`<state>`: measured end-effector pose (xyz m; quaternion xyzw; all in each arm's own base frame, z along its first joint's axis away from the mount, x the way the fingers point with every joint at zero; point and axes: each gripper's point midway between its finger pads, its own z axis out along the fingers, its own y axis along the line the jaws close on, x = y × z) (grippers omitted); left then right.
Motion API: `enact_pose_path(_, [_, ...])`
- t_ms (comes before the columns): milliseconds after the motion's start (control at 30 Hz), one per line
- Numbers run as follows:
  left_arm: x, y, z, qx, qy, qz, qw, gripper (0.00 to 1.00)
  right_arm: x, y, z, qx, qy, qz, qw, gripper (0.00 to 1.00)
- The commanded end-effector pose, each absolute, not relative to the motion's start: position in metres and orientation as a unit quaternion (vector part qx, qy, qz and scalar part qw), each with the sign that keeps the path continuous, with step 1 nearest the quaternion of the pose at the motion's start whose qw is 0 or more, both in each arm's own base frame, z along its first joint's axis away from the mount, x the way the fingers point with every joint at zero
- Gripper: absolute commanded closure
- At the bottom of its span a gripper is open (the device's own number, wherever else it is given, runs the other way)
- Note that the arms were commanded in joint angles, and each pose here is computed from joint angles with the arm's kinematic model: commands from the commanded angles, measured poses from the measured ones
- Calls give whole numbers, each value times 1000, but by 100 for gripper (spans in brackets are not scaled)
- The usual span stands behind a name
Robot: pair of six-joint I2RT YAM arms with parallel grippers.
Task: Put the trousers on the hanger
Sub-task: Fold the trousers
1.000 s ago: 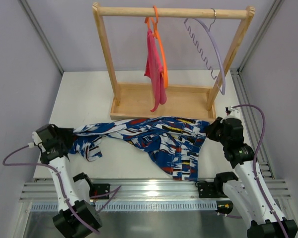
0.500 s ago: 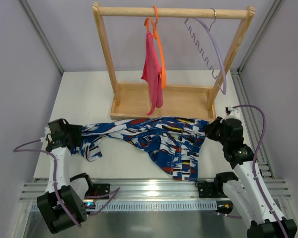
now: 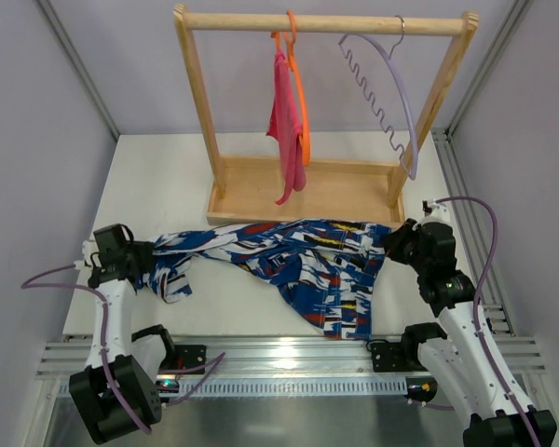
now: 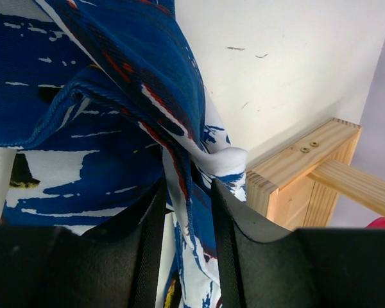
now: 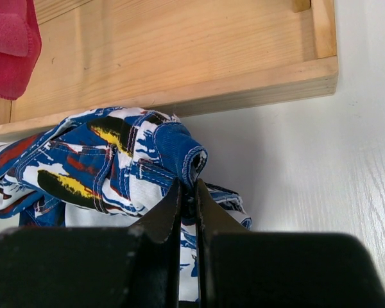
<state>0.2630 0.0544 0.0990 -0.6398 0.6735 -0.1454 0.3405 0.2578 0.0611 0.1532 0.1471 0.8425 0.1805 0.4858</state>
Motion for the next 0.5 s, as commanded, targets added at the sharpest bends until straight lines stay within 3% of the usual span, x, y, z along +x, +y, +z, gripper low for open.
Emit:
enact_pose_path(0, [267,56,95,-633,678,-141,346,66,264,62,162,145,831,188,503,96])
enact_pose_path(167, [267,54,85,-633,684,-141,334,68,263,62,162,146,831,187,503,96])
enact_pose_path(300, [268,55,91,-629,684,-141,342,100,262,58,164,148,833,176,503,96])
enact_pose_path(467, [267,61,124,-621,680,-132,367,100,256,23,186,212,826,97,513,96])
